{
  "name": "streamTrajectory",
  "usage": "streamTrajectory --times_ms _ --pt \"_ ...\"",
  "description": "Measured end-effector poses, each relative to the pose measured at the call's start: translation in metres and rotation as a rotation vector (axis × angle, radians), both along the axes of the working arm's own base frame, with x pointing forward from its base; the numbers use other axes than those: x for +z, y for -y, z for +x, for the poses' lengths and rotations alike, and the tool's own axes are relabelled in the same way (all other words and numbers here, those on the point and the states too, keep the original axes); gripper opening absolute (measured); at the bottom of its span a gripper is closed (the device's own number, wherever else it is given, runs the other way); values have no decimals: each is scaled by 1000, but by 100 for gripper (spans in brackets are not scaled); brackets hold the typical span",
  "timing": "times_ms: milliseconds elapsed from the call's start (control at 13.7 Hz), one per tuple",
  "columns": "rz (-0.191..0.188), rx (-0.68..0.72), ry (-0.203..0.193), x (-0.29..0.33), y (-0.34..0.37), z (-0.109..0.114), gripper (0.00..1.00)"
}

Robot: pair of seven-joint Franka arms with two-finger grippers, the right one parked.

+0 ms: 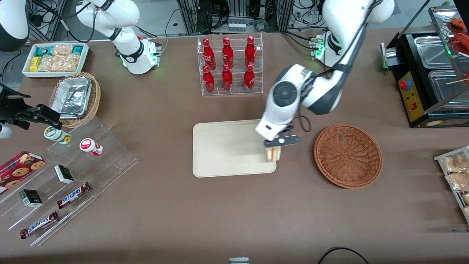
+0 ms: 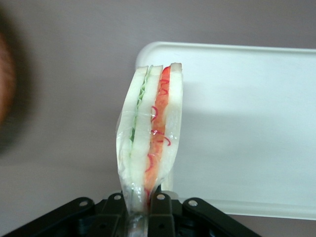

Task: Place sandwich from basket to tray
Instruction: 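Lift the sandwich and carry it with the left gripper over the cream tray, then lower the sandwich onto the tray's center with the left gripper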

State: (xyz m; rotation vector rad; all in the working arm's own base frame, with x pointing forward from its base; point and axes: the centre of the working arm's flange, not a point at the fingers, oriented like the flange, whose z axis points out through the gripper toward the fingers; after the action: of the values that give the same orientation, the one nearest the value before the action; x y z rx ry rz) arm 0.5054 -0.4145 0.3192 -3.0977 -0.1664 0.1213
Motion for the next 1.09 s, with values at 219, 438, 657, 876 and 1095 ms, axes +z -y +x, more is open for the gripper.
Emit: streamTrajectory --times_ms 219,438,657,876,1095 --pt "3 5 4 -21 60 -12 15" --pt "15 13 13 -42 95 -20 15" --pt "17 26 11 -52 105 -20 15" --pt "20 41 9 -59 109 -18 15" --pt "28 73 4 -68 111 -19 15"
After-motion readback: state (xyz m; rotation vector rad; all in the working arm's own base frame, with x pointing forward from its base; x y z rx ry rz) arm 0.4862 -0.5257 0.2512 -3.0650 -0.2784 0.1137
